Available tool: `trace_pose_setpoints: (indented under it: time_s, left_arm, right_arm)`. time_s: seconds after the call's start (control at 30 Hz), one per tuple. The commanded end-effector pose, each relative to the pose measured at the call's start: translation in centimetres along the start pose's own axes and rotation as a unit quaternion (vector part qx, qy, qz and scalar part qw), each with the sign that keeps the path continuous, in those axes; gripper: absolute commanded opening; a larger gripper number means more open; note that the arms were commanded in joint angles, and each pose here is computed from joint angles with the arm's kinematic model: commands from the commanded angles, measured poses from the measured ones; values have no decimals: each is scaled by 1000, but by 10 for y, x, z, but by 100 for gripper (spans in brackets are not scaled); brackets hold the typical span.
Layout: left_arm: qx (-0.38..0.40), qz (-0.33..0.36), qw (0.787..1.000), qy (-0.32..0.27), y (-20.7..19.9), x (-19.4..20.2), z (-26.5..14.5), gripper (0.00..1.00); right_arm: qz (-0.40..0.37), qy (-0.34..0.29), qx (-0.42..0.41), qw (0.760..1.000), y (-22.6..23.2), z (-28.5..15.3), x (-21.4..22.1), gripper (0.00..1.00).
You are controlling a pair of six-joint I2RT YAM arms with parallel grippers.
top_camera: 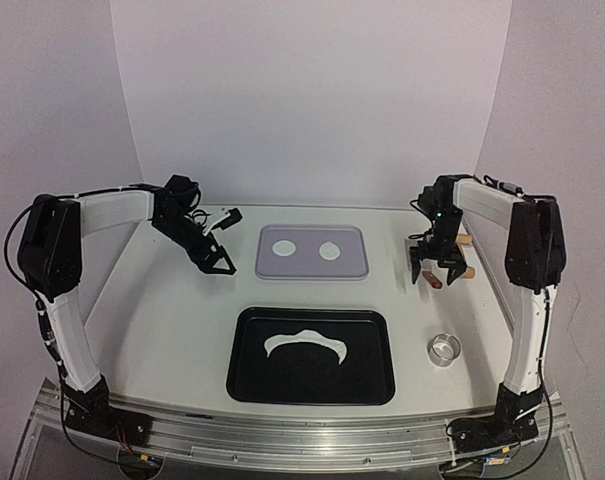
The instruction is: Roll out the dumpling wrappers from the dough
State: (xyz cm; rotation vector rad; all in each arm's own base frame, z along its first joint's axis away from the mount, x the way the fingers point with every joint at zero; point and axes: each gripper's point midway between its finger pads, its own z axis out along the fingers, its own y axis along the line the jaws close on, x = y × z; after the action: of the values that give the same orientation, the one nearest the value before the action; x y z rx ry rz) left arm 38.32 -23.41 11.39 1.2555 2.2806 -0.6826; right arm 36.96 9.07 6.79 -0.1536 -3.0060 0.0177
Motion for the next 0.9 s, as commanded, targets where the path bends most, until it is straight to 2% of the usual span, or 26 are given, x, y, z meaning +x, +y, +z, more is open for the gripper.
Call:
trace_pose_setpoints:
  time_s: [0.0, 0.07, 0.13, 0.17, 0.23, 0.3, 0.4, 0.47, 0.53, 0.67, 0.77, 0.87]
  left_arm:
    - [-72, -23, 995, -70, 15, -31, -38, 99]
    - [-111, -46, 987, -106, 26, -38, -54, 99]
    - [-129, -81, 978, -142, 28, -40, -74, 100]
    - [-132, -114, 973, -151, 30, -38, -82, 100]
    - [-135, -163, 966, -150, 31, -23, -92, 100]
    - [-141, -171, 963, -153, 20, -6, -102, 100]
    - [-191, -178, 953, -152, 15, 21, -114, 100]
    - [-234, -195, 938, -163, 14, 41, -124, 100]
    - [-274, -220, 915, -198, 15, 54, -133, 100]
    - [-324, -317, 860, -233, 22, 104, -130, 100]
    - [-328, -364, 834, -253, 28, 127, -132, 100]
    - [-333, -373, 816, -289, 33, 128, -142, 100]
  right_arm:
    - [-29, -164, -28, 986, 3, -93, -21, 91]
    - [-45, -237, -37, 970, 1, -119, -24, 92]
    - [-70, -359, -65, 928, 4, -166, -25, 93]
    - [-79, -397, -73, 911, 3, -179, -22, 93]
    - [-95, -446, -80, 886, 0, -182, -15, 96]
    - [-96, -486, -86, 864, -9, -186, -6, 96]
    - [-77, -512, -92, 850, -30, -161, 6, 96]
    - [-67, -546, -93, 830, -43, -155, 15, 96]
    - [-55, -559, -85, 823, -56, -129, 26, 97]
    - [-67, -584, -94, 803, -57, -97, 46, 98]
    - [-66, -584, -92, 804, -60, -68, 56, 97]
    - [-47, -580, -74, 810, -70, -48, 61, 97]
